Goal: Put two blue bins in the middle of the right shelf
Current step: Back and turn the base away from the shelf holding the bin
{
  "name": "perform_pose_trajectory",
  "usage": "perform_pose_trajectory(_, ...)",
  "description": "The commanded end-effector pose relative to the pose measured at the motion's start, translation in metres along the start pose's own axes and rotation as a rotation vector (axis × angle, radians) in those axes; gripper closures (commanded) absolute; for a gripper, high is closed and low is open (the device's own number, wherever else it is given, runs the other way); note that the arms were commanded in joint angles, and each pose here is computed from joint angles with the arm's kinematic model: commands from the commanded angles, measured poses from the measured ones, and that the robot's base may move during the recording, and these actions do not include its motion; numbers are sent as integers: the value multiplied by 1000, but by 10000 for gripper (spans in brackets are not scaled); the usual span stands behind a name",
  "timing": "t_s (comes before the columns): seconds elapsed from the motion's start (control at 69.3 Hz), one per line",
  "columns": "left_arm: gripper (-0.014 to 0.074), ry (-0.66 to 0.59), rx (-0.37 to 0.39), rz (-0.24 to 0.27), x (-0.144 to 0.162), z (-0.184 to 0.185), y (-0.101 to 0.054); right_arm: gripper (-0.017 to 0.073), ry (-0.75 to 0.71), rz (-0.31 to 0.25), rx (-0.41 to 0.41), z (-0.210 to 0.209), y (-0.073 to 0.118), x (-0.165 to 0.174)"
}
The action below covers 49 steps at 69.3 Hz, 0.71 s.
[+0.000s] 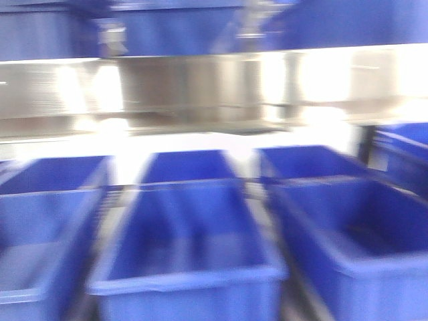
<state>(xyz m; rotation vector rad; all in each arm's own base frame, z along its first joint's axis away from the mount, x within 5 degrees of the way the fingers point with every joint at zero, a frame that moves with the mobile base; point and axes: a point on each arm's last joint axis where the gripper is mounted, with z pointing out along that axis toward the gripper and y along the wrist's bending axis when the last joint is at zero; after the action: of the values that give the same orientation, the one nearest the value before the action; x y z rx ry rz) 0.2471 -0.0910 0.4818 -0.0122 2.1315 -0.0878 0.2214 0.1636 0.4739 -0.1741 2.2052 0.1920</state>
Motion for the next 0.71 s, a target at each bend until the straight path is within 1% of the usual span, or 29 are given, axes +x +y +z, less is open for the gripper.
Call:
perform_pose_trajectory(0.0, 704, -106, 133, -45, -11, -9, -11, 721, -109, 29, -151, -12, 12, -11)
perform_pose_trajectory(0.693, 704, -106, 133, -45, -11, -9, -11, 721, -109, 29, -151, -12, 12, -11)
